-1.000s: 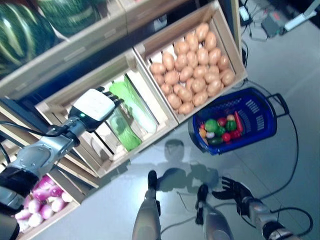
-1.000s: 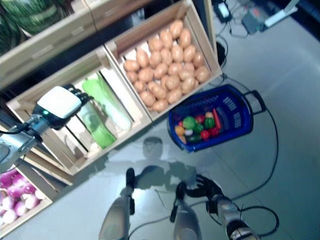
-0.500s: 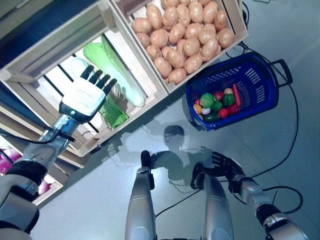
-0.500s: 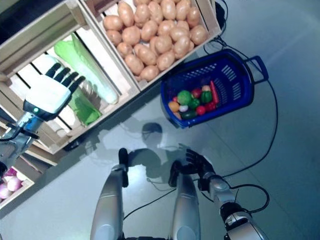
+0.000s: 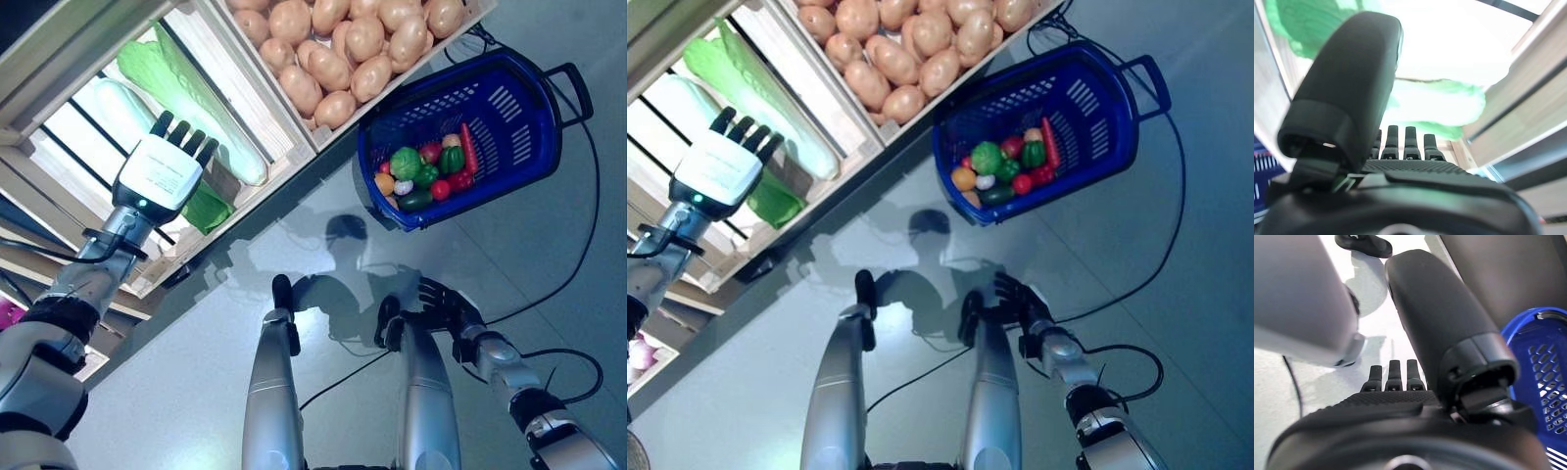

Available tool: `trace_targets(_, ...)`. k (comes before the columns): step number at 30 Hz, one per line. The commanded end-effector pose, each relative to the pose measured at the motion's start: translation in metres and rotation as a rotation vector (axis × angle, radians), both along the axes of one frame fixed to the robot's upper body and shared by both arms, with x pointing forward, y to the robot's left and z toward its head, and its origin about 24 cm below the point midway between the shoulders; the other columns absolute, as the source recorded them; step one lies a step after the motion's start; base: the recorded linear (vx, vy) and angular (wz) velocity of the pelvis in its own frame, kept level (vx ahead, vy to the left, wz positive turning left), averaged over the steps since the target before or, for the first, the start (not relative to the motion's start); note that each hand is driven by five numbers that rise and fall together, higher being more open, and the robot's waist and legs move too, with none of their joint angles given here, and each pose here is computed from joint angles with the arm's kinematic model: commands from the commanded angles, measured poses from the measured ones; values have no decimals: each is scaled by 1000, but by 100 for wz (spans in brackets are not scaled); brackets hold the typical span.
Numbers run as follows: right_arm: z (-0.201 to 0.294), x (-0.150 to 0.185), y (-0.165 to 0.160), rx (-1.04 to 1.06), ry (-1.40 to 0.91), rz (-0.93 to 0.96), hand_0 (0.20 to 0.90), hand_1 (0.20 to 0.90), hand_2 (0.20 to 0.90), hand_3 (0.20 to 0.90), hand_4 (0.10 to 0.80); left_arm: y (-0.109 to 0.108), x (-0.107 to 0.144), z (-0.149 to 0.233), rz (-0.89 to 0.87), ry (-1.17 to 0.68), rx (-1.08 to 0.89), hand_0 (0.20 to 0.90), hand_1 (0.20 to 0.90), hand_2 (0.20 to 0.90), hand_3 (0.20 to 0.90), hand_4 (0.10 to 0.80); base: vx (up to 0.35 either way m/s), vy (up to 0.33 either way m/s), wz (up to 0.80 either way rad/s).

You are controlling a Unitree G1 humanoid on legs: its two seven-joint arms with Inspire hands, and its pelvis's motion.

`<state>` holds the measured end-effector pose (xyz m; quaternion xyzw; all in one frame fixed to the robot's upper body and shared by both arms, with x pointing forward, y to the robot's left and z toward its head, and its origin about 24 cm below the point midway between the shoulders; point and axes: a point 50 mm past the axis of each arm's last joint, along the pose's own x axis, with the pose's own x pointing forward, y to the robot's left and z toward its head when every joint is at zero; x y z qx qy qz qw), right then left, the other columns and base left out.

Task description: Put vegetables into the basket

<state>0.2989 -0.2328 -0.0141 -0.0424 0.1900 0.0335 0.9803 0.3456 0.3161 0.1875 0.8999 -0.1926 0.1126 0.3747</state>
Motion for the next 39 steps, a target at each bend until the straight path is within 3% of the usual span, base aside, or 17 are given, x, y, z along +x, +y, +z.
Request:
trace_targets(1, 20, 1, -25, -14, -82, -77, 900, 900, 900, 900, 800, 17, -3, 63, 99, -206, 37, 900, 900, 900, 900, 800, 0, 0, 0)
trace_targets(16, 38, 11, -35, -9, -151, -112, 900, 900, 900, 900, 800, 22, 3, 76, 206, -89, 55, 900, 900, 900, 900, 800, -4, -2, 0)
trace_targets(26, 46, 17, -35, 2, -175, -119, 900, 900, 900, 900, 800, 31, 1, 55, 292, 46, -32, 900, 900, 900, 900, 800, -3, -3, 0)
trace_targets(35, 42, 12, -39, 17, -186, -146, 900, 900, 900, 900, 800, 48, -15, 61, 300, -124, -73, 900, 900, 900, 900, 800, -12, -43, 1)
trace_targets(39, 37, 9, -36, 38, -190, -154, 900, 900, 900, 900, 800, 59, -28, 38, 292, -162, -155, 900, 900, 900, 900, 800, 69, -53, 3)
